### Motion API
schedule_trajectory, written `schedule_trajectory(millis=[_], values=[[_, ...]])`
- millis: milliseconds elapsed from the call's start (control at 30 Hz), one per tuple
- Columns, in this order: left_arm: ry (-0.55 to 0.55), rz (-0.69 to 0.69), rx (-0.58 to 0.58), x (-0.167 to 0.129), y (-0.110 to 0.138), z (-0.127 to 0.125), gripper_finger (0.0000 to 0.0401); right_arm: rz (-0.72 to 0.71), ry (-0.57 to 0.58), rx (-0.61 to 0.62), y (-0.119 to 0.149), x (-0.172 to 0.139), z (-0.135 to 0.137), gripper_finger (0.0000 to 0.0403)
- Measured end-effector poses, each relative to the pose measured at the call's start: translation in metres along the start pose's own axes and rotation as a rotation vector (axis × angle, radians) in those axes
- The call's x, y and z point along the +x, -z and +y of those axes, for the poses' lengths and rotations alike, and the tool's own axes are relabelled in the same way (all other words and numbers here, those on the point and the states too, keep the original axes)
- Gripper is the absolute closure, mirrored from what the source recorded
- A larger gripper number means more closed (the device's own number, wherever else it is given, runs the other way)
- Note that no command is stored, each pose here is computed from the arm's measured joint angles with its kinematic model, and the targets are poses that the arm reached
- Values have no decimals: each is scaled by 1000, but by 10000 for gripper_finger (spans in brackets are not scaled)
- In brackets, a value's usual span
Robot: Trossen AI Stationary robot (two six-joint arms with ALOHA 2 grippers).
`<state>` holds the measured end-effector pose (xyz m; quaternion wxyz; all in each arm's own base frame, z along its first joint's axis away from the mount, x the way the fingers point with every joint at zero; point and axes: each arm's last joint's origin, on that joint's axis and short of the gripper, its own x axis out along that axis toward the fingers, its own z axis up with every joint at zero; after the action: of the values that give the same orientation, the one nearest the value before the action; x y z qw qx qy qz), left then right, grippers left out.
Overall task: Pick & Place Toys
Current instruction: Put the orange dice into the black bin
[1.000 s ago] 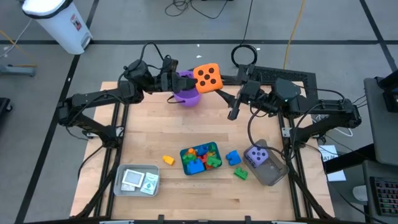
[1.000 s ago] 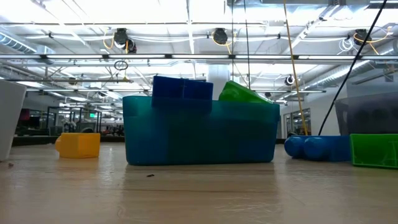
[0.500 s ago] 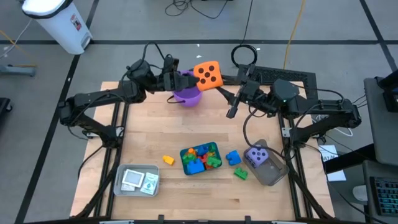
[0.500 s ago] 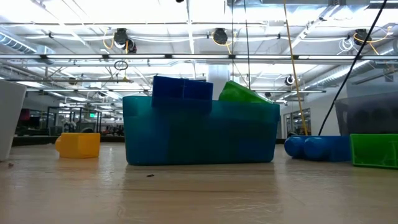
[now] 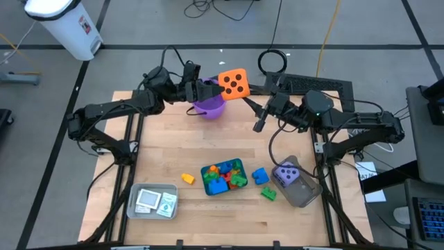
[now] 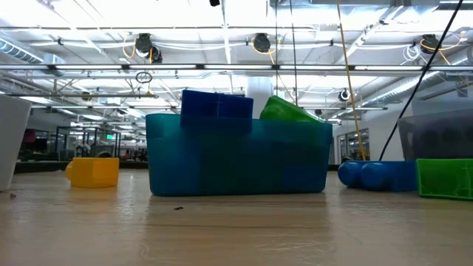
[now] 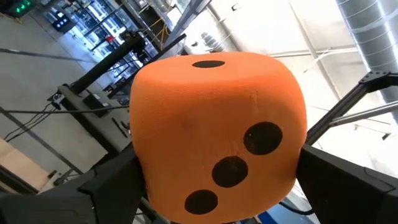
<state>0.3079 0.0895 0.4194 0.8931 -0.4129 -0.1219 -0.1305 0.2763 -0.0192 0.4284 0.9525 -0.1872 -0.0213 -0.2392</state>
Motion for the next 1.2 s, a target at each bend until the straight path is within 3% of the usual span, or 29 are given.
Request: schedule_trajectory(millis=[567,1200], values=[[-14,-31,-41,0,-1,-1,17,-12,15,16,-3,-3,-3,260],[-4,-22,65,-1,-1,-2,2,-28,49,-29,-7,-5,-6,270]])
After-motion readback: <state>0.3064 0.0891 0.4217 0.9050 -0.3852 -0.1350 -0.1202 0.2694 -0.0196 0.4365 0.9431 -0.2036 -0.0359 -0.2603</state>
